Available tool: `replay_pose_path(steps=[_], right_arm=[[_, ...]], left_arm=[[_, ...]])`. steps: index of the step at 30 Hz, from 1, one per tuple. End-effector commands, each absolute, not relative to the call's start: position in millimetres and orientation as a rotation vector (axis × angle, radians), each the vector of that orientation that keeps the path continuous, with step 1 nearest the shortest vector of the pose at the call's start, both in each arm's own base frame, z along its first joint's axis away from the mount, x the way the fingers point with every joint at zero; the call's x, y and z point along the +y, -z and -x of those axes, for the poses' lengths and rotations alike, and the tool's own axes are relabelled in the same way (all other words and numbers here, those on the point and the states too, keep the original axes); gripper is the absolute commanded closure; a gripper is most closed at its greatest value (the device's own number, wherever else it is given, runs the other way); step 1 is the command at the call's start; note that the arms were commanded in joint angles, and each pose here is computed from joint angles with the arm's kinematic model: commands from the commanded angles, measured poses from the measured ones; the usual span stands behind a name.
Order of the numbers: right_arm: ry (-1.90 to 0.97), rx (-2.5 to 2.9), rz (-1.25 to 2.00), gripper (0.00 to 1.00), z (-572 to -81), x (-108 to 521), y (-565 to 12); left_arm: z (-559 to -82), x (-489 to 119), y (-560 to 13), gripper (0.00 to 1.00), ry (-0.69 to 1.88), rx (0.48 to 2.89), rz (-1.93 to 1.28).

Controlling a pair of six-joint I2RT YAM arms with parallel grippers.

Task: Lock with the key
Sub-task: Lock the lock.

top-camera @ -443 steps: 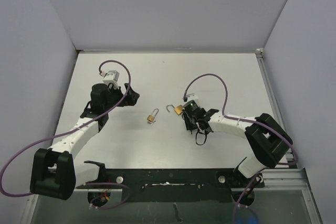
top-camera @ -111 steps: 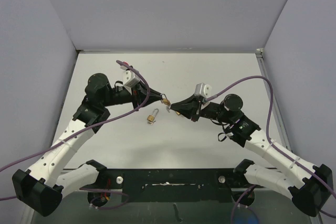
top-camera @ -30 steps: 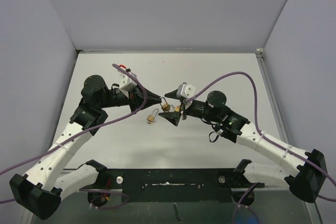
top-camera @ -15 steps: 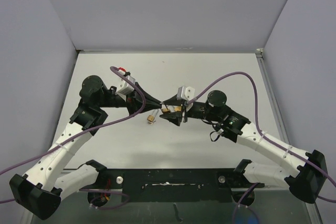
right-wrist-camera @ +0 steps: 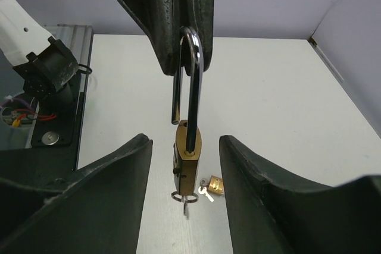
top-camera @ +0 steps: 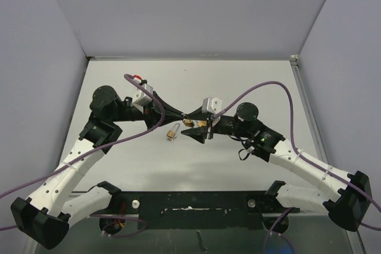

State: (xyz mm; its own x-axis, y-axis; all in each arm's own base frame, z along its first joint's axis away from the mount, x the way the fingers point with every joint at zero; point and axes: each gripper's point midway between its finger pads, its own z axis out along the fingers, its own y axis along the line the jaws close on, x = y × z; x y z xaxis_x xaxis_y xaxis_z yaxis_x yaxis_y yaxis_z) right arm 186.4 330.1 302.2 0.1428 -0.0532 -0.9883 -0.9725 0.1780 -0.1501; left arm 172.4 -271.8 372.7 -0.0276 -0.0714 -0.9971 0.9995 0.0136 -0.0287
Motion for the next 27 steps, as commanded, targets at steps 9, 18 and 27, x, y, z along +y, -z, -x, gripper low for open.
replay_pose_path(steps=[9, 18, 27], right_arm=[[-0.952, 1.112, 1.105, 0.67, -189.6, 331.3, -340.9], [-0.940, 1.159, 1.095, 0.89, -195.5, 331.8, -331.3], [-0.953, 1.117, 1.083, 1.00, -189.2, 328.2, -340.1]], left_arm=[[-183.0, -269.0, -391.0, 1.00, 1.162, 1.154, -1.075], [-182.4, -266.9, -392.4, 1.00, 1.143, 1.145, -1.068], [-183.8, -266.9, -388.5, 1.00, 1.135, 1.149, -1.071]])
